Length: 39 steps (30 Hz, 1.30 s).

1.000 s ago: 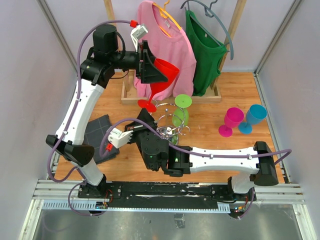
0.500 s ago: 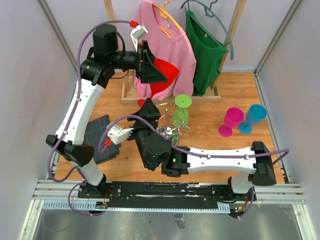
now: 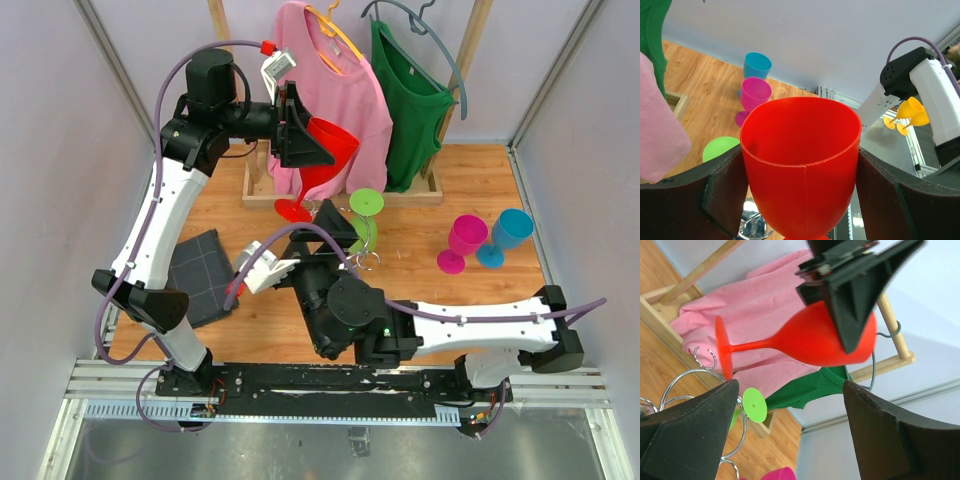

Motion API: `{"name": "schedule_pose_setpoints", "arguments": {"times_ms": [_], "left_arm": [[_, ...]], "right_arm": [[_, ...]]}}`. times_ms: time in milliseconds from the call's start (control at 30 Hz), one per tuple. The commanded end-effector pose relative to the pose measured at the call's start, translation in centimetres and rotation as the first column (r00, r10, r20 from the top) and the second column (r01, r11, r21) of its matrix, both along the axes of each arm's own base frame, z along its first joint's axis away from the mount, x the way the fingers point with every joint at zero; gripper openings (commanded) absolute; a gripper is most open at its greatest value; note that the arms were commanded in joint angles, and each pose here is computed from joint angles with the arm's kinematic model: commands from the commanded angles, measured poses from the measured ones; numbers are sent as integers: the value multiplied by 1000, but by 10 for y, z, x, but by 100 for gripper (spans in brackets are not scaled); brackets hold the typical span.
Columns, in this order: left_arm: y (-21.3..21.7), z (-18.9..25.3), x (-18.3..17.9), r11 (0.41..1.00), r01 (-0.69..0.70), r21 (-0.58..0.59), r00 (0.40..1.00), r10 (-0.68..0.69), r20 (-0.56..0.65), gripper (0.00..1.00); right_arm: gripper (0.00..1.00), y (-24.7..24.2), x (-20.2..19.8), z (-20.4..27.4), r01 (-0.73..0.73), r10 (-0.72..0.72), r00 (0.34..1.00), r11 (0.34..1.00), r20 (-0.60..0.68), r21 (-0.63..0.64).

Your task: Take the wine glass off the wine glass rack

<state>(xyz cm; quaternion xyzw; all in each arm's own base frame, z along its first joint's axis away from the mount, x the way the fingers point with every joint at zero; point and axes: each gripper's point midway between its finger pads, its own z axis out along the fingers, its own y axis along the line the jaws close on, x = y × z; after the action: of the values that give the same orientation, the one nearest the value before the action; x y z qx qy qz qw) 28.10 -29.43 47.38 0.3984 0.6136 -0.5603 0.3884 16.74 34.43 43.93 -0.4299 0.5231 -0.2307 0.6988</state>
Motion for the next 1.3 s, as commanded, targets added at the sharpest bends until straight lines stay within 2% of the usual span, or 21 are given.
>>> {"name": "schedule_pose_setpoints", "arguments": {"times_ms": [0,133,300,467,667,800,933,1100,1133,1267], "left_arm": [[-2,4,-4,999,31,-12,999,-30,22,70],[-1,5,-6,999,36,-12,999,-36,28,70],[0,-2,-6,999,39,-5,998,-39,39,70],[-6,1,4,1000,20,-4,996,-20,82,71],[-19,0,0,1000,-3,25,981,-2,193,71],[-24,-6,-5,999,-11,47,972,0,237,72],[-25,-7,-3,998,-18,52,966,4,260,72],[-28,-7,2,998,-30,56,956,12,293,72],[-28,-7,2,998,-31,56,957,13,291,72],[-26,-5,2,997,-47,56,952,28,305,71]], "right_arm": [[86,-33,-15,40,27,-14,998,978,-62,205],[86,-65,-15,81,64,-21,993,921,-114,385],[85,-116,-8,146,105,-13,987,797,-158,595],[84,-152,3,174,149,-47,984,732,-170,665],[82,-191,11,182,224,-62,971,585,-232,779],[81,-202,10,186,260,-54,961,514,-271,817],[83,-203,11,197,257,-43,962,481,-271,838],[85,-179,13,229,163,-1,983,471,-184,867],[86,-168,13,235,123,19,989,484,-150,867],[92,-109,20,227,25,46,997,617,-67,786]]}}
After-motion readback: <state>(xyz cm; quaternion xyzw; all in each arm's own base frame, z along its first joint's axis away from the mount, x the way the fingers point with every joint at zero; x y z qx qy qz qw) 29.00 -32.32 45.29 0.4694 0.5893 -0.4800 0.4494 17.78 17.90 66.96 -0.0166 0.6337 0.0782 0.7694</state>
